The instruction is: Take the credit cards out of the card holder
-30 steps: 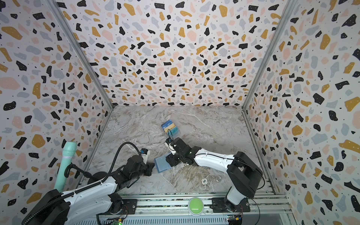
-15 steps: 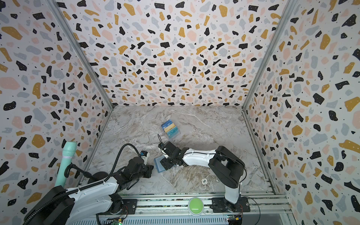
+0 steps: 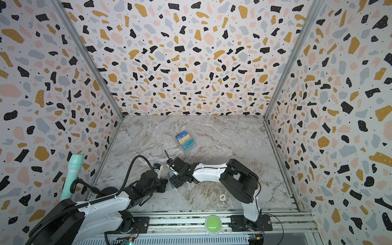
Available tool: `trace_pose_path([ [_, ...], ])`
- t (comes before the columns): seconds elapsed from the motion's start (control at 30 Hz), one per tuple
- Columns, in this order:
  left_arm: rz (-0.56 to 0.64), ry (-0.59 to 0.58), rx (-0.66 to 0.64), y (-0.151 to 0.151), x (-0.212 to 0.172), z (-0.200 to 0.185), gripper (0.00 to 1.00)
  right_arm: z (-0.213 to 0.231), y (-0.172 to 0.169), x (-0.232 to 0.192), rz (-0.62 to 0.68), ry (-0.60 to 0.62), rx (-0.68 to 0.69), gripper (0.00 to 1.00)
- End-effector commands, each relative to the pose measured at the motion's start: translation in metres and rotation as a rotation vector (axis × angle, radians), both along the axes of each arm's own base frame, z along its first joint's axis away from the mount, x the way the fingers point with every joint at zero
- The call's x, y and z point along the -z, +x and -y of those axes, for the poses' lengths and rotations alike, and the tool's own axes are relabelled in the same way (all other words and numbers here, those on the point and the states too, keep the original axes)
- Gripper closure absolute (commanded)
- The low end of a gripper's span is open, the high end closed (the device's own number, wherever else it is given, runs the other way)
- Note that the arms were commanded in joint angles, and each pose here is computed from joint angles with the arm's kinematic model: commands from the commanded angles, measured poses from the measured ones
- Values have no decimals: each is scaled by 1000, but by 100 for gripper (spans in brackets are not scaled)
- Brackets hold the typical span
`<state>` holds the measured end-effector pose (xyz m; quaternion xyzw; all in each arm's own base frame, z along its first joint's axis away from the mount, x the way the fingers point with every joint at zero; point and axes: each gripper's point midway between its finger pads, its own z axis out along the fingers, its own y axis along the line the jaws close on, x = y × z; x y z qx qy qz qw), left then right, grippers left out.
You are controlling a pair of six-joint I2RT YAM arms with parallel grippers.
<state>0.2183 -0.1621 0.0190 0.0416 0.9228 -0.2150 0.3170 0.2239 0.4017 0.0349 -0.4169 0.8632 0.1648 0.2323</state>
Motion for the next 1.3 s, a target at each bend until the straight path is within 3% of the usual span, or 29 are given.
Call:
trace_pose_path([
  [0.0, -29, 43, -12, -4, 9, -7, 99, 6, 4, -3, 23, -37, 19, 22],
  [0.27, -32, 48, -7, -3, 9, -6, 99, 12, 5, 0, 33, -56, 31, 25],
  [0.63, -33, 48, 3, -3, 10, -4, 99, 19, 5, 7, 36, -100, 30, 40],
  [1.27, -11, 49, 15, 2, 4, -1, 100, 69, 41, -7, 145, -178, 188, 41],
])
